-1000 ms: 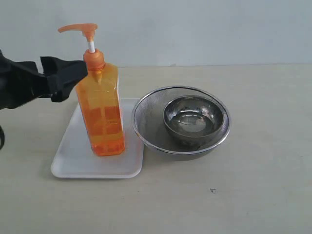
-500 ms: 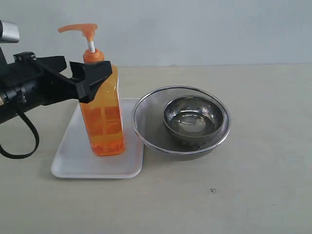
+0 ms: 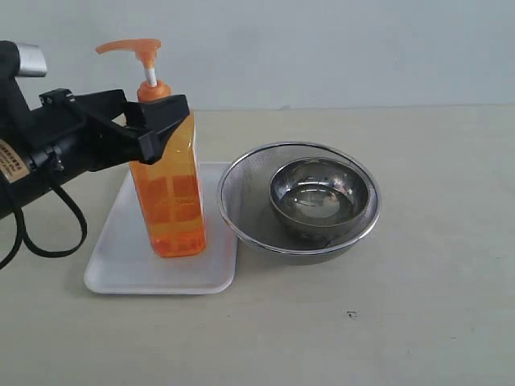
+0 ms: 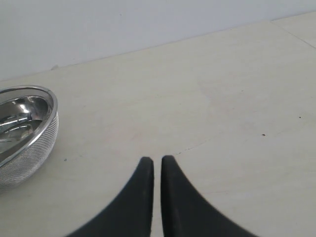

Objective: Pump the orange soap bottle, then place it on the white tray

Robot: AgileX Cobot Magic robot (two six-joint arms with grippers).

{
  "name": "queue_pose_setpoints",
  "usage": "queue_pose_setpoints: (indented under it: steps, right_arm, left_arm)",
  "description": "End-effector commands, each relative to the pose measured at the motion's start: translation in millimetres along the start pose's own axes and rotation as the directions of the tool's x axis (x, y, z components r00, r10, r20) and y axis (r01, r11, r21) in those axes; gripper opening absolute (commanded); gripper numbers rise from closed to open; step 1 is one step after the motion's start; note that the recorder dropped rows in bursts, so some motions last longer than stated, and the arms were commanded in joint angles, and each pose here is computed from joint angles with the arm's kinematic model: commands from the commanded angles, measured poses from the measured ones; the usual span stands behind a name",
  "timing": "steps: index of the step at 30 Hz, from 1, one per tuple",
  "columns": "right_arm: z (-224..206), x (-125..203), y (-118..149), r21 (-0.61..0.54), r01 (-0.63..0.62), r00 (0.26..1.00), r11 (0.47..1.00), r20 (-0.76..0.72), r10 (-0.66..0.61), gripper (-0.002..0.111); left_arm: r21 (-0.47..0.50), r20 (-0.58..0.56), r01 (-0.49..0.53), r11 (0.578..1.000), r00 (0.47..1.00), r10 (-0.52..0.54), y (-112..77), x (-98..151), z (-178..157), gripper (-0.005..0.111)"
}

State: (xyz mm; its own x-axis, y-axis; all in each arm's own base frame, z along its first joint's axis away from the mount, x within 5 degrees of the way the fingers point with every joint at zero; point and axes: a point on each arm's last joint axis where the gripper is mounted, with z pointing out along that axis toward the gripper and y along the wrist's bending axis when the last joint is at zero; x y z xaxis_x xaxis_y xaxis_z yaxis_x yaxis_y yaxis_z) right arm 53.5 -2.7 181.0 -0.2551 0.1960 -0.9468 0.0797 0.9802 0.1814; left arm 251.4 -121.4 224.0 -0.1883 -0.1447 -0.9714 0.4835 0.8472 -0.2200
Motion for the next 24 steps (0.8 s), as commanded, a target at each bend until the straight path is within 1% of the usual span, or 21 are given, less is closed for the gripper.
queue_pose_setpoints:
  steps: [1, 9, 10, 11, 12, 14, 15, 16, 18, 19, 20, 21, 22, 23, 24]
  right_arm:
    - [-0.4, -1.3, 0.1, -0.001, 0.001, 1.0, 1.0, 0.015, -0.001, 0.001]
    - [-0.4, -1.3, 0.1, -0.001, -0.001, 1.0, 1.0, 0.015, 0.001, 0.001]
    - [-0.4, -1.3, 0.1, -0.001, -0.001, 1.0, 1.0, 0.015, 0.001, 0.001]
    - [-0.4, -1.3, 0.1, -0.001, -0.001, 1.0, 1.0, 0.015, 0.001, 0.001]
    - [-0.4, -1.3, 0.1, -0.001, -0.001, 1.0, 1.0, 0.015, 0.001, 0.001]
    - [-0.4, -1.3, 0.1, -0.001, 0.001, 1.0, 1.0, 0.015, -0.001, 0.001]
    - [-0.4, -1.3, 0.1, -0.001, 0.001, 1.0, 1.0, 0.015, -0.001, 0.001]
    - [-0.4, -1.3, 0.1, -0.001, 0.001, 1.0, 1.0, 0.015, -0.001, 0.001]
    - [-0.4, -1.3, 0.1, -0.001, 0.001, 1.0, 1.0, 0.015, -0.001, 0.001]
    - [-0.4, -0.7, 0.0, 0.001, 0.001, 1.0, 1.0, 0.008, -0.001, 0.001]
    - [-0.4, -0.7, 0.0, 0.001, 0.001, 1.0, 1.0, 0.008, -0.001, 0.001]
    - [-0.4, -0.9, 0.0, 0.0, 0.001, 1.0, 1.0, 0.01, -0.001, 0.001]
    - [-0.4, -0.8, 0.1, 0.0, -0.001, 1.0, 1.0, 0.009, 0.001, 0.001]
    - [-0.4, -0.8, 0.1, 0.0, -0.001, 1.0, 1.0, 0.009, 0.001, 0.001]
    - [-0.4, -0.8, 0.1, 0.0, -0.001, 1.0, 1.0, 0.009, 0.001, 0.001]
  left_arm:
    - [-0.015, 0.03, -0.003, 1.0, 1.0, 0.003, 1.0, -1.6, 2.4, 0.068]
    - [-0.004, 0.062, -0.005, 1.0, 0.998, 0.005, -0.1, -4.5, 2.3, 0.04]
    - [-0.001, 0.069, -0.005, 1.0, 0.998, 0.005, -0.3, -5.2, 2.2, 0.032]
    - [-0.001, 0.07, -0.005, 1.0, 0.998, 0.005, -0.3, -5.3, 2.2, 0.028]
    - [-0.001, 0.072, -0.005, 1.0, 0.997, 0.005, -0.4, -5.4, 2.2, 0.02]
    - [0.003, 0.071, -0.009, 1.0, 0.997, 0.009, -0.7, -5.3, 2.2, 0.01]
    - [0.009, 0.069, -0.015, 1.0, 0.998, 0.015, -1.3, -5.1, 2.2, 0.008]
    - [0.012, 0.068, -0.018, 1.0, 0.998, 0.017, -1.5, -5.0, 2.2, 0.008]
    - [0.012, 0.068, -0.018, 1.0, 0.998, 0.017, -1.5, -5.0, 2.2, 0.017]
    - [0.013, 0.067, -0.019, 1.0, 0.998, 0.018, -1.7, -5.0, 2.3, 0.029]
    - [0.013, 0.067, -0.019, 1.0, 0.998, 0.018, -1.7, -5.0, 2.3, 0.037]
    - [0.014, 0.069, -0.019, 1.0, 0.997, 0.018, -1.7, -5.2, 2.2, 0.054]
    - [0.014, 0.072, -0.019, 1.0, 0.997, 0.018, -1.8, -5.4, 2.2, 0.064]
    - [0.016, 0.071, -0.021, 1.0, 0.997, 0.019, -1.9, -5.3, 2.2, 0.078]
    - [0.015, 0.071, -0.02, 1.0, 0.997, 0.019, -1.9, -5.3, 2.2, 0.082]
